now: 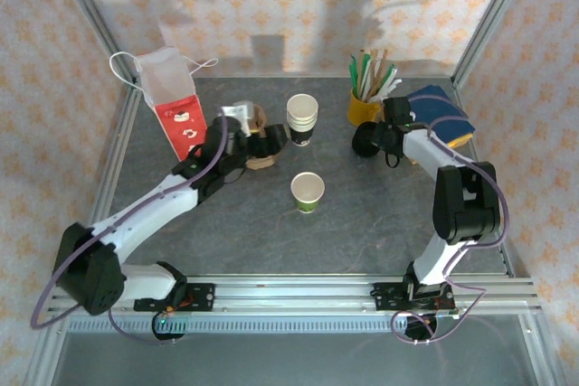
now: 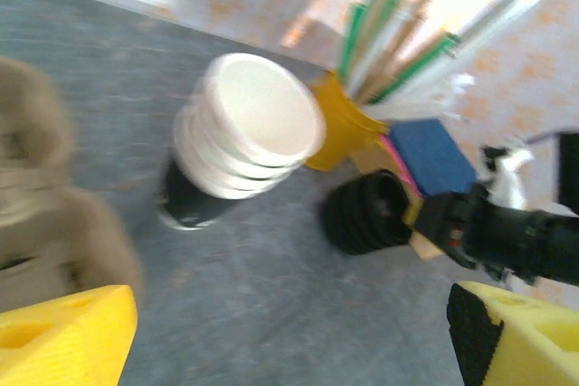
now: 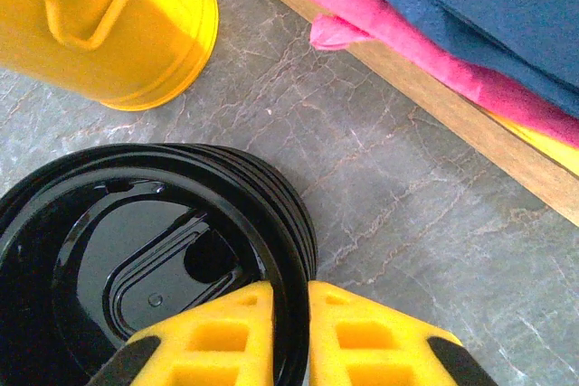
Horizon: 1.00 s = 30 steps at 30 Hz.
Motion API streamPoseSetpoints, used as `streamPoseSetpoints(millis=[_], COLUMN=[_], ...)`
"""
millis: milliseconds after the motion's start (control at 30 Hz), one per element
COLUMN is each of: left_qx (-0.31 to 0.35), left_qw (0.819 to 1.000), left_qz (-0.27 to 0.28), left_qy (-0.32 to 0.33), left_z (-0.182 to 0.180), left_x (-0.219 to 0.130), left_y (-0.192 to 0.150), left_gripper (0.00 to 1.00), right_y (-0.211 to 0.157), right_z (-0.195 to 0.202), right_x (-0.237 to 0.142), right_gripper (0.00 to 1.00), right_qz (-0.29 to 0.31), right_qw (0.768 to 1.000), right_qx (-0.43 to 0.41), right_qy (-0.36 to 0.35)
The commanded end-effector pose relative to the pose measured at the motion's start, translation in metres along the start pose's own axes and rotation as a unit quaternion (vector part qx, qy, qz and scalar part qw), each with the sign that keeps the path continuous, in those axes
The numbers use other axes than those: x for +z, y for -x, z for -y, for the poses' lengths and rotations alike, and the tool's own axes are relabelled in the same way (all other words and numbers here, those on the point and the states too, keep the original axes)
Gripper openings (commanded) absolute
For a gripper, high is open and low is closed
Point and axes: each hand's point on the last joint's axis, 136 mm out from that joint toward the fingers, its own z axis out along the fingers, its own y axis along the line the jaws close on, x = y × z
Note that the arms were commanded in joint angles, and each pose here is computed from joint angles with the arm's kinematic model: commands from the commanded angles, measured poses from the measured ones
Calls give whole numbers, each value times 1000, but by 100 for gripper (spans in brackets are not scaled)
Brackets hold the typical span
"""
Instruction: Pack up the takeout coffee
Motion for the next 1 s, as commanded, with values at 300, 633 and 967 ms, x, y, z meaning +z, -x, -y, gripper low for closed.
streamPoseSetpoints(millis=[300,633,967], left_qx=[52,17,-55], left_qw=[987,987,983], left_qz=[-122,-133,-143], left_qy=[-95,-93,-100], left_z=[100,105,108], left_x=[90,103,106], left_y=[-40,-38,-34], left_gripper=[73,72,68], right_y=[-8,2,-22], right_z=[0,-27,-83], right_x=[-34,-77,-138], right_gripper=[14,14,14], right_qz=[3,21,11], right_qw=[999,994,974], right_qx=[-10,-22,-54], right_qy=[34,103,219])
